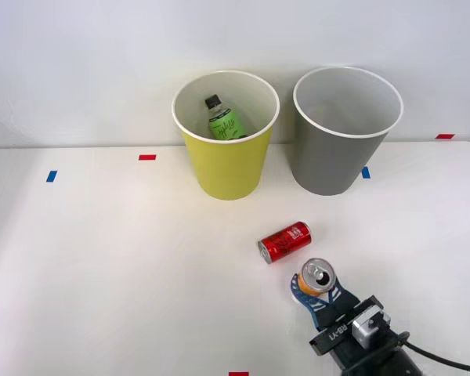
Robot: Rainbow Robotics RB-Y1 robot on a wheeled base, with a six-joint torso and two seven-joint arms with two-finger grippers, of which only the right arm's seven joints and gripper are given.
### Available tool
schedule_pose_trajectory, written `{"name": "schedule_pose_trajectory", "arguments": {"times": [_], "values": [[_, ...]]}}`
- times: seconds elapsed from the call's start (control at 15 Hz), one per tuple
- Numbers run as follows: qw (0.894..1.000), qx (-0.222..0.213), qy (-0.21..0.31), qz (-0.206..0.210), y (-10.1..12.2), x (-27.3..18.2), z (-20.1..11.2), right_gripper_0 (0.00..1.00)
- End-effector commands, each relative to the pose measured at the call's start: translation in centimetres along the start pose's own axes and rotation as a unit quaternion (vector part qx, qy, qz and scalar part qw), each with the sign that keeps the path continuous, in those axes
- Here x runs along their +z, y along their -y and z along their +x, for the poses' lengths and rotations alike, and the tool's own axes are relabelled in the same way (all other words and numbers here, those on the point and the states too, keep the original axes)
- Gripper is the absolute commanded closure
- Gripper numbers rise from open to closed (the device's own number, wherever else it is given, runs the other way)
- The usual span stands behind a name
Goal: Put cans in the gray bin, plastic bottles in the light green bin
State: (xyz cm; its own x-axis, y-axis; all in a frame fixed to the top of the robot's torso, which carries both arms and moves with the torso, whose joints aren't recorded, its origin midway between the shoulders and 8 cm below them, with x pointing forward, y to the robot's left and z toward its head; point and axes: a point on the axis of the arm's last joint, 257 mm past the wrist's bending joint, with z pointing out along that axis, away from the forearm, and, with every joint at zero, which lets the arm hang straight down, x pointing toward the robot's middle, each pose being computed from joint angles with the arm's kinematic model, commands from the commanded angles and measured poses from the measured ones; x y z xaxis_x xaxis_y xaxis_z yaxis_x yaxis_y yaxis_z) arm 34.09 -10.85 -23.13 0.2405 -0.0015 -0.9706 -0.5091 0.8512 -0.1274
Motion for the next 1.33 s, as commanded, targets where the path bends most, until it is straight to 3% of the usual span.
{"name": "schedule_pose_trajectory", "arguments": {"times": [0.07, 0.4, 0.6, 1.0, 1.33], "values": [[1.0, 0.007, -0.003, 0.007, 1.3, 2.5, -4.3, 1.0], [0.998, 0.028, 0.053, 0.031, 3.5, 4.9, -9.2, 1.0], [0.998, 0.029, 0.052, 0.025, 4.5, 7.4, -12.6, 1.0], [0.992, 0.072, 0.096, 0.043, 8.9, 12.4, -19.2, 1.0], [0.993, 0.055, 0.086, 0.058, 13.0, 15.2, -22.3, 1.0]]}}
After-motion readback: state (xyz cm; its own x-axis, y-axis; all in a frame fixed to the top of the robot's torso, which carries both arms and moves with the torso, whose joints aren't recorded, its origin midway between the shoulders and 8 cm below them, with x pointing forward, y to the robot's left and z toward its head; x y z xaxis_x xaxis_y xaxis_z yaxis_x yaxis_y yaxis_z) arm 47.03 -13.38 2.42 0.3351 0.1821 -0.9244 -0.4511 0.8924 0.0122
